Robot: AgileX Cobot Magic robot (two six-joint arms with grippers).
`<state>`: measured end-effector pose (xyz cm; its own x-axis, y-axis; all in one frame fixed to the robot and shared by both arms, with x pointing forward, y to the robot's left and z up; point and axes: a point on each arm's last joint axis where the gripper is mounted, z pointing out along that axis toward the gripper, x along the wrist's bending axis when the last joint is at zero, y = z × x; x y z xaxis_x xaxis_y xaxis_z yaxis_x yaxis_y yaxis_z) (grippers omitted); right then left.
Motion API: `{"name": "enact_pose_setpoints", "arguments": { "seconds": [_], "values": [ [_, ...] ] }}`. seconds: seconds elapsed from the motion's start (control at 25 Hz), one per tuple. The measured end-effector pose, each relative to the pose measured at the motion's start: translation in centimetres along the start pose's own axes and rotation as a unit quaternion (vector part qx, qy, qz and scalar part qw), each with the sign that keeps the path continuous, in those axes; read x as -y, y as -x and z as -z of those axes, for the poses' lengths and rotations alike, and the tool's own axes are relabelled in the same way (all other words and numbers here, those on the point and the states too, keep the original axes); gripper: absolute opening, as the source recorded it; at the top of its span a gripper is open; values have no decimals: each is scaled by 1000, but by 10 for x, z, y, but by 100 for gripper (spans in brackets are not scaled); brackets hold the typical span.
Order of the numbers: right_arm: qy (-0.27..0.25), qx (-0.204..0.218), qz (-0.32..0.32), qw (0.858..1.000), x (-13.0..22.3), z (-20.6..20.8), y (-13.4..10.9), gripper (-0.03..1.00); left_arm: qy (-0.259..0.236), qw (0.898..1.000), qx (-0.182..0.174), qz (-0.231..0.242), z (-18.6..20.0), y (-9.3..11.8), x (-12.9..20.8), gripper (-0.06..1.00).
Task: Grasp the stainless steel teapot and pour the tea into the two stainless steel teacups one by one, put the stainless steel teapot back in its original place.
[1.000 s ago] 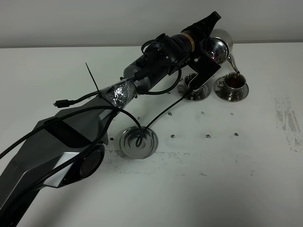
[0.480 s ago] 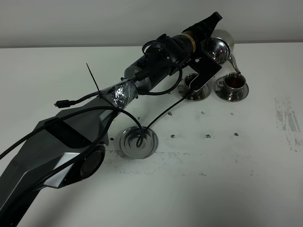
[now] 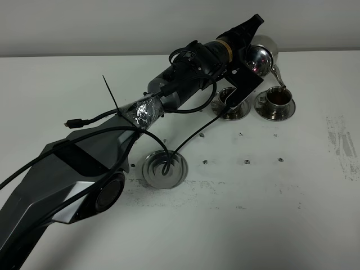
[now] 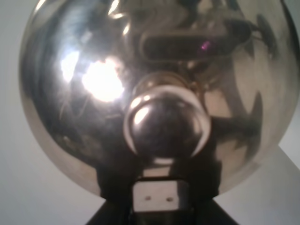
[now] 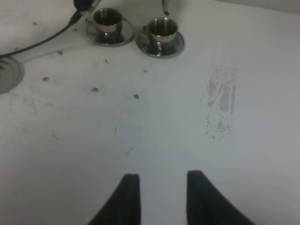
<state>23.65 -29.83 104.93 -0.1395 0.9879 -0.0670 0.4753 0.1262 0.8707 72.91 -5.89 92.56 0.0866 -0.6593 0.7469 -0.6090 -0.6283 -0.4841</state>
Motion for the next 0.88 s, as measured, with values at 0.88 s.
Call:
{"name": "enact_pose_setpoints", "arguments": {
  "seconds": [0.88],
  "values": [
    [0, 0, 0, 1000, 0, 0, 0, 23, 15, 994, 39, 104, 10, -4, 4, 18]
  ]
}}
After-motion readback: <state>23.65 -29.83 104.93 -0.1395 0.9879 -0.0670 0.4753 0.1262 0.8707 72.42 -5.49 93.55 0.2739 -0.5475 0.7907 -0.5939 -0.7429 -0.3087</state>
